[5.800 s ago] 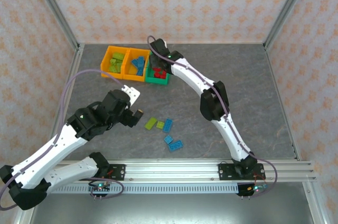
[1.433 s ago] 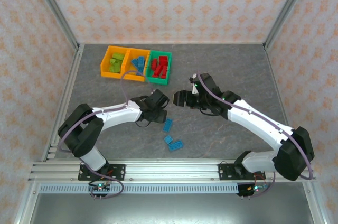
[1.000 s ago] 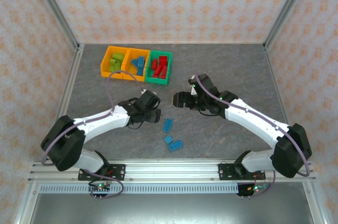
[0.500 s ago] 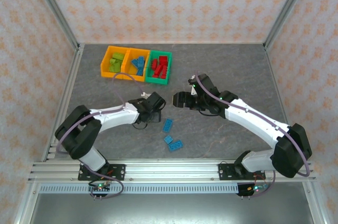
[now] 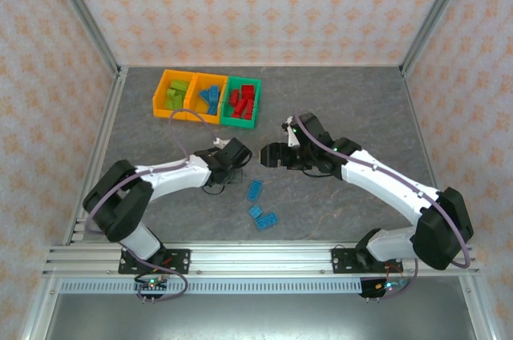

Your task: Sort the legos into containers by color

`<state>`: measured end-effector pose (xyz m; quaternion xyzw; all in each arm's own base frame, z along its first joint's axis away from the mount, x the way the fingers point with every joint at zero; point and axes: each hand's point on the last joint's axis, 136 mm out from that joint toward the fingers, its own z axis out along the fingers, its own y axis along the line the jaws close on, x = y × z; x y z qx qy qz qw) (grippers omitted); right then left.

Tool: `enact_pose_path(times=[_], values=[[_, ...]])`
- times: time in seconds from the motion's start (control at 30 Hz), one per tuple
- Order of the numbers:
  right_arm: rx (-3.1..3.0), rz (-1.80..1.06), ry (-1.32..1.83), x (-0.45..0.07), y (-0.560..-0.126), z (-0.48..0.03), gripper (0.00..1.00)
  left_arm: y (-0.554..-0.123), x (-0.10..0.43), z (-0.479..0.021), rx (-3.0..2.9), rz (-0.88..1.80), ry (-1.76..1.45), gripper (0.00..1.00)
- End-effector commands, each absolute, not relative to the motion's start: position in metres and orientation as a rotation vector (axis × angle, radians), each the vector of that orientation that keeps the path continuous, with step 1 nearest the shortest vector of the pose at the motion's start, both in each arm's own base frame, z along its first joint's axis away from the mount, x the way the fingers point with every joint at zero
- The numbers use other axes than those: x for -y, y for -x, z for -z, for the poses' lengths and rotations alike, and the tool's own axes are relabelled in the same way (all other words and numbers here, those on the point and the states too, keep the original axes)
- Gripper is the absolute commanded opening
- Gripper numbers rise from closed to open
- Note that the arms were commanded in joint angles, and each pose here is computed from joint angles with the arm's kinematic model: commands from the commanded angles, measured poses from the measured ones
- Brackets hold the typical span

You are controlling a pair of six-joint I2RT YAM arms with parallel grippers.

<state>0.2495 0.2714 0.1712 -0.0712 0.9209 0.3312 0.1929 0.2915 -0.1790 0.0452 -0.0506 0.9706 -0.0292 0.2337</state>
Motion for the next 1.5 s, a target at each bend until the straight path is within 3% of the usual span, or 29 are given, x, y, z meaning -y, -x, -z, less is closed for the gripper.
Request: enact_pose_path(times=[0.0, 0.3, 0.53, 0.63, 0.73, 0.8, 1.1, 1.3, 1.47], values=[[-2.505, -1.128, 0.319, -0.297, -0.242, -0.197, 0.78, -0.321, 0.15, -0.103, -2.519, 0.034, 0.186, 0.21], [-2.503, -1.056, 0.291, -0.295, -0.254, -0.198, 0.79, -0.433, 0.031, -0.186, -2.332, 0.005, 0.511, 0.21], [-2.507, -1.02, 0.259, -0.288, -0.255, -0.196, 0.79, -0.498, -0.02, -0.173, -2.409, 0.001, 0.656, 0.22], [-2.509, -1.013, 0.252, -0.287, -0.255, -0.195, 0.79, -0.509, -0.03, -0.162, -2.449, -0.008, 0.683, 0.29], [-2.507, -1.008, 0.248, -0.285, -0.255, -0.197, 0.79, -0.51, -0.036, -0.166, -2.449, -0.028, 0.69, 0.45], [-2.508, -1.003, 0.245, -0.284, -0.254, -0.196, 0.78, -0.508, -0.038, -0.176, -2.422, -0.039, 0.675, 0.48], [-2.543, -0.899, 0.132, -0.275, -0.261, -0.174, 0.78, -0.448, 0.0, -0.264, -2.289, 0.114, 0.527, 0.47], [-2.573, -0.55, 0.276, -0.275, -0.245, -0.139, 0.8, -0.343, 0.096, -0.288, -2.326, 0.212, 0.056, 0.47], [-2.67, -0.392, 0.281, -0.279, -0.232, -0.106, 0.89, -0.253, 0.121, -0.263, -2.455, 0.224, -0.297, 0.47]])
